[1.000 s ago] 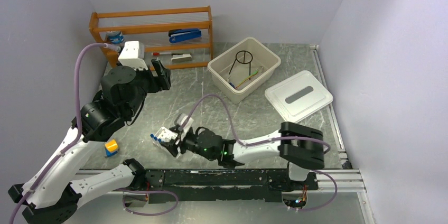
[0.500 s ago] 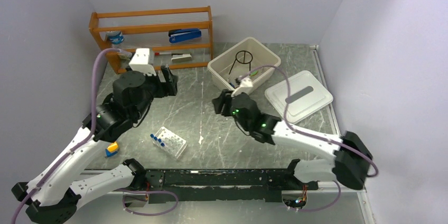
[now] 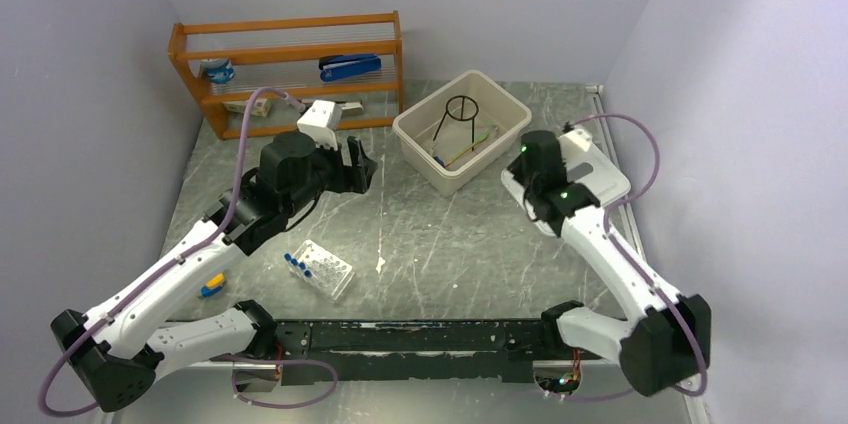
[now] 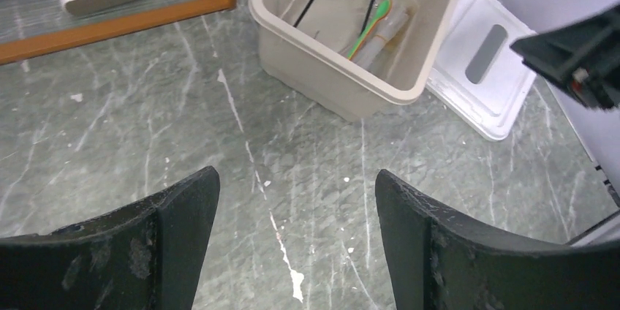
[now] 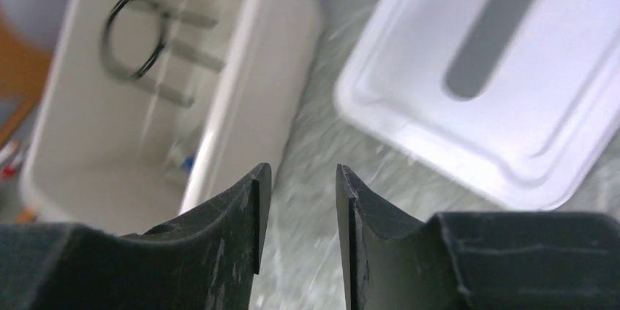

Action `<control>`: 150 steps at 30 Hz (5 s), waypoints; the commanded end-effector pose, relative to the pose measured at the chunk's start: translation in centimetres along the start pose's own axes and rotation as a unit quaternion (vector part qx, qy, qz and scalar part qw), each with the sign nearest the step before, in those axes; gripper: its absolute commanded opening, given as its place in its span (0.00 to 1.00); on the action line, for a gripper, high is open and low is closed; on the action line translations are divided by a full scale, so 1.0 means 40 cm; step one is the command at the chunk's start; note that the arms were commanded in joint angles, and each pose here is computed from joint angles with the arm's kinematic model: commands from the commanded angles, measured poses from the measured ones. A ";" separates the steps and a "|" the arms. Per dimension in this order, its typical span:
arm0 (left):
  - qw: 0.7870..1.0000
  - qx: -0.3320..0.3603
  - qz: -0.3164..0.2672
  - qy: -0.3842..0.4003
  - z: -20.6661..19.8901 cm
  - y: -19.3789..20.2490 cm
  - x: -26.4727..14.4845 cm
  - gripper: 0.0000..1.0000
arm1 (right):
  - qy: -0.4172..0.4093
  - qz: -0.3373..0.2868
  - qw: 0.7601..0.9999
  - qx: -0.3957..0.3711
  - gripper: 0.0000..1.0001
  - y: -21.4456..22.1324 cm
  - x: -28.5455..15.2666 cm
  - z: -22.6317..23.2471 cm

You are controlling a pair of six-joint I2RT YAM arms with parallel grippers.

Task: Organize the chemistry lab equipment

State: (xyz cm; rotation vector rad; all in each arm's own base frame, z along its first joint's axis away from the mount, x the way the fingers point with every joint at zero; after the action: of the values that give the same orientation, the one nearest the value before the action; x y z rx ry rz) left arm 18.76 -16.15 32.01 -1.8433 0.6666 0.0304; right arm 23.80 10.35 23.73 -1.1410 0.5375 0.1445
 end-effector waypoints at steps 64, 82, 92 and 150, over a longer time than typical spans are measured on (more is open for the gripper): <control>0.964 -0.063 0.105 0.238 -0.106 0.163 0.119 0.79 | 0.237 0.249 0.933 -0.103 0.31 0.107 0.413 -0.204; 0.962 -0.105 0.150 0.200 -0.237 0.232 0.155 0.81 | 0.197 0.176 0.963 -0.048 0.00 -0.003 0.316 -0.169; 0.945 -0.135 0.159 0.253 -0.327 0.278 0.194 0.88 | 0.063 0.119 0.990 0.049 0.00 -0.095 0.141 -0.123; 0.956 -0.107 0.196 0.190 -0.403 0.513 0.345 0.85 | 0.047 0.206 0.977 -0.006 0.00 0.030 0.175 -0.125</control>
State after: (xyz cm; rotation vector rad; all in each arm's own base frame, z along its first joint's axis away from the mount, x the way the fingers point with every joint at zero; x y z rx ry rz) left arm 16.00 -39.07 14.77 -1.8737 1.3171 0.0717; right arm 28.85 5.18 15.97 -1.0668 0.9039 0.4513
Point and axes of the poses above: each gripper's point midway between its finger pads, its own x axis out along the fingers, its own z axis along the line the jaws close on, y = z × x, the point moved 10 cm from there along -x, back along the fingers, and after that the axes turned 7 degrees about -x, right-handed, at the moved point
